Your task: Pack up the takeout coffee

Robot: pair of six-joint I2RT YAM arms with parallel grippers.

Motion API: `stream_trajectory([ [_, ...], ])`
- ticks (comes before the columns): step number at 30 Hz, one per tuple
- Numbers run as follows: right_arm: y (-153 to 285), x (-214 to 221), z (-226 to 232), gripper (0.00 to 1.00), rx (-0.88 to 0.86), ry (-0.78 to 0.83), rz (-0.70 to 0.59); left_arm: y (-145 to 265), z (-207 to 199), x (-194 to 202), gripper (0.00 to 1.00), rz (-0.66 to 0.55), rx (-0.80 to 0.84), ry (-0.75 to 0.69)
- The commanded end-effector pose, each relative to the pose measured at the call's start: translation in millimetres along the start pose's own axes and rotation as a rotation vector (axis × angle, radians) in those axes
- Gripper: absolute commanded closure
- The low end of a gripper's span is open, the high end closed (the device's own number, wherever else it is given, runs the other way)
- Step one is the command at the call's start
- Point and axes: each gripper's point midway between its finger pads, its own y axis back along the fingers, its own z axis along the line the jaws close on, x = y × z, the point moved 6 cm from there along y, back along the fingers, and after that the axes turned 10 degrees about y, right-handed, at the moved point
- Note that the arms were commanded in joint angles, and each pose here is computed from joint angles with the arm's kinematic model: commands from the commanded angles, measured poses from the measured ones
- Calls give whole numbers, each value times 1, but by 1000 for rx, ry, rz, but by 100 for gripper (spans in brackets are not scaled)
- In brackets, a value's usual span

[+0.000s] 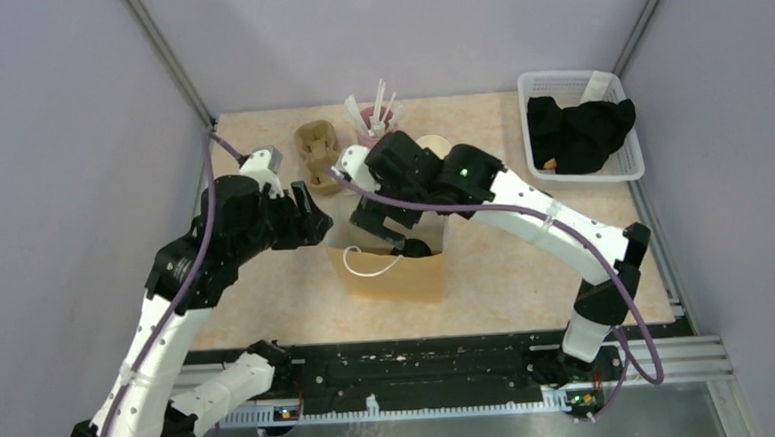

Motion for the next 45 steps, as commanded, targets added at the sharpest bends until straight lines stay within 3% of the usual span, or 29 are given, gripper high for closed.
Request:
stream_trajectory([
  [1,68,-15,-23,3,202,-295,-90,-13,-15,-1,25,81,46,14],
  [8,99,19,-16,1,301,-725,48,-32,-22,6,20,181,64,36],
  [11,91,36,-5,1,235,-969,83,-40,-23,13,21,259,54,49],
  [19,59,48,-14,6,84,-1264,-74,-43,-37,30,28,394,201,75],
  [25,35,17,-50,10,-88,-1307,-299,-32,-50,36,30,410,348,134],
  [30,15,-7,-82,10,-114,-1274,-368,-28,-55,51,28,472,446,215],
  [34,-27,-26,-107,8,-169,-1248,-394,-26,-67,50,24,444,583,246],
  [37,-39,-39,-129,6,-167,-1196,-377,-20,-74,45,21,437,626,219],
  [39,-20,-36,-152,5,-100,-1182,-342,-8,-74,38,19,395,608,162],
  [42,5,-3,-168,2,57,-1120,-224,17,-68,27,14,297,577,56],
  [45,31,28,-163,1,104,-1073,-141,31,-68,18,11,245,567,-22],
])
